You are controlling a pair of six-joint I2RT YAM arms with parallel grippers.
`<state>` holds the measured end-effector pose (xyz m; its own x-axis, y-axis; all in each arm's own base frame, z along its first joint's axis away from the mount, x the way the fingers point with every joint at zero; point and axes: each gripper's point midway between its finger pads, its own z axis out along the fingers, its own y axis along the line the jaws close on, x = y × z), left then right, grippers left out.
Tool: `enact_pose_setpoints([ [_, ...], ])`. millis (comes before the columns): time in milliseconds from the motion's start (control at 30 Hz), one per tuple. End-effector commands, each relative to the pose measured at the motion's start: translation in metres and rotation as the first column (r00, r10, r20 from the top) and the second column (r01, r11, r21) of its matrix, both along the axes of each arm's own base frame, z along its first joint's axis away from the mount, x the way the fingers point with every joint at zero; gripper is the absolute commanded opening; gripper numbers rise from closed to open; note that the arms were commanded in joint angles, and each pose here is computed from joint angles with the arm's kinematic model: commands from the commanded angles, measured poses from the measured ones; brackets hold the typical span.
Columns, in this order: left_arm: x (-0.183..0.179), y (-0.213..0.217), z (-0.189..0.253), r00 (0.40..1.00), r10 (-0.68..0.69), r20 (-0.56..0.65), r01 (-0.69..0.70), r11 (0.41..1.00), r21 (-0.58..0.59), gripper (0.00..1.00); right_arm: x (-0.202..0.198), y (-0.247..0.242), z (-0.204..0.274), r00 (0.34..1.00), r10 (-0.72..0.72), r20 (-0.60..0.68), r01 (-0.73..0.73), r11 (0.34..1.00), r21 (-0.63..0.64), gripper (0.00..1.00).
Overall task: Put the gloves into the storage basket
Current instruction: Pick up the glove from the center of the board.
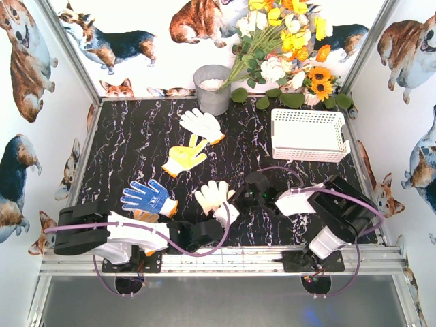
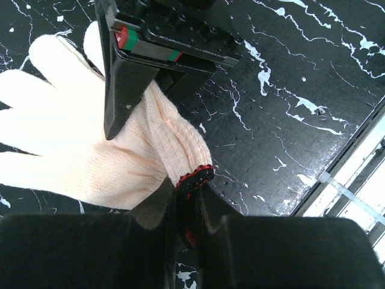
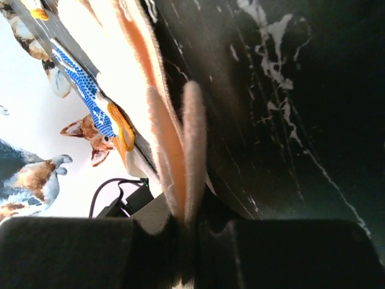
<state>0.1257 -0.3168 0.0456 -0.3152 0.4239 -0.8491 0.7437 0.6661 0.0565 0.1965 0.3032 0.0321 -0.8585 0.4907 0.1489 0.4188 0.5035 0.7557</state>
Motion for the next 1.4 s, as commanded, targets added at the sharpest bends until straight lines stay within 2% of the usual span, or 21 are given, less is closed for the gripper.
enact_pose_setpoints([
  [0, 0.0, -0.003, 0.011, 1.0, 0.004, 0.003, -0.004, 0.999, -0.04, 0.0, 0.004, 0.01, 0.007, 0.999, 0.014, 0.043, -0.017, 0.997, 0.074, 0.02],
  [67, 0.001, -0.002, 0.014, 1.0, 0.008, 0.007, -0.008, 0.999, -0.044, 0.0, 0.004, 0.011, 0.008, 0.999, 0.009, 0.046, -0.013, 0.996, 0.086, 0.0],
  [100, 0.001, -0.002, 0.016, 1.0, 0.008, 0.006, -0.008, 0.999, -0.047, 0.11, 0.005, 0.011, 0.008, 0.999, 0.003, 0.048, -0.007, 0.996, 0.089, 0.0],
  [167, 0.001, -0.002, 0.02, 1.0, 0.011, -0.003, -0.011, 0.998, -0.068, 0.43, 0.007, 0.01, 0.009, 0.998, -0.009, 0.06, 0.003, 0.996, 0.093, 0.0],
  [233, 0.001, -0.002, 0.027, 1.0, 0.017, -0.018, -0.018, 0.995, -0.1, 0.66, 0.008, 0.007, 0.01, 0.997, -0.024, 0.075, 0.017, 0.996, 0.089, 0.0],
  [300, 0.002, -0.001, 0.035, 0.999, 0.024, -0.035, -0.029, 0.99, -0.138, 0.85, 0.011, 0.003, 0.011, 0.995, -0.043, 0.087, 0.036, 0.996, 0.081, 0.0],
  [367, 0.008, 0.002, 0.048, 0.997, 0.04, -0.06, -0.05, 0.98, -0.191, 0.98, 0.014, 0.0, 0.013, 0.993, -0.058, 0.103, 0.05, 0.996, 0.074, 0.0],
  [600, 0.048, 0.034, 0.084, 0.976, 0.144, -0.161, -0.188, 0.934, -0.304, 1.0, 0.031, -0.013, 0.024, 0.985, -0.099, 0.142, 0.095, 0.995, 0.039, 0.0],
  [1000, 0.116, 0.112, 0.117, 0.902, 0.336, -0.27, -0.41, 0.862, -0.297, 1.0, 0.061, -0.045, 0.058, 0.941, -0.25, 0.228, 0.256, 0.967, 0.006, 0.0],
  [1233, 0.149, 0.158, 0.134, 0.854, 0.429, -0.294, -0.508, 0.811, -0.29, 1.0, 0.077, -0.065, 0.099, 0.883, -0.352, 0.311, 0.367, 0.93, 0.012, 0.0],
  [1367, 0.166, 0.18, 0.153, 0.842, 0.469, -0.267, -0.534, 0.796, -0.285, 1.0, 0.09, -0.08, 0.132, 0.818, -0.423, 0.391, 0.448, 0.893, 0.028, 0.0],
])
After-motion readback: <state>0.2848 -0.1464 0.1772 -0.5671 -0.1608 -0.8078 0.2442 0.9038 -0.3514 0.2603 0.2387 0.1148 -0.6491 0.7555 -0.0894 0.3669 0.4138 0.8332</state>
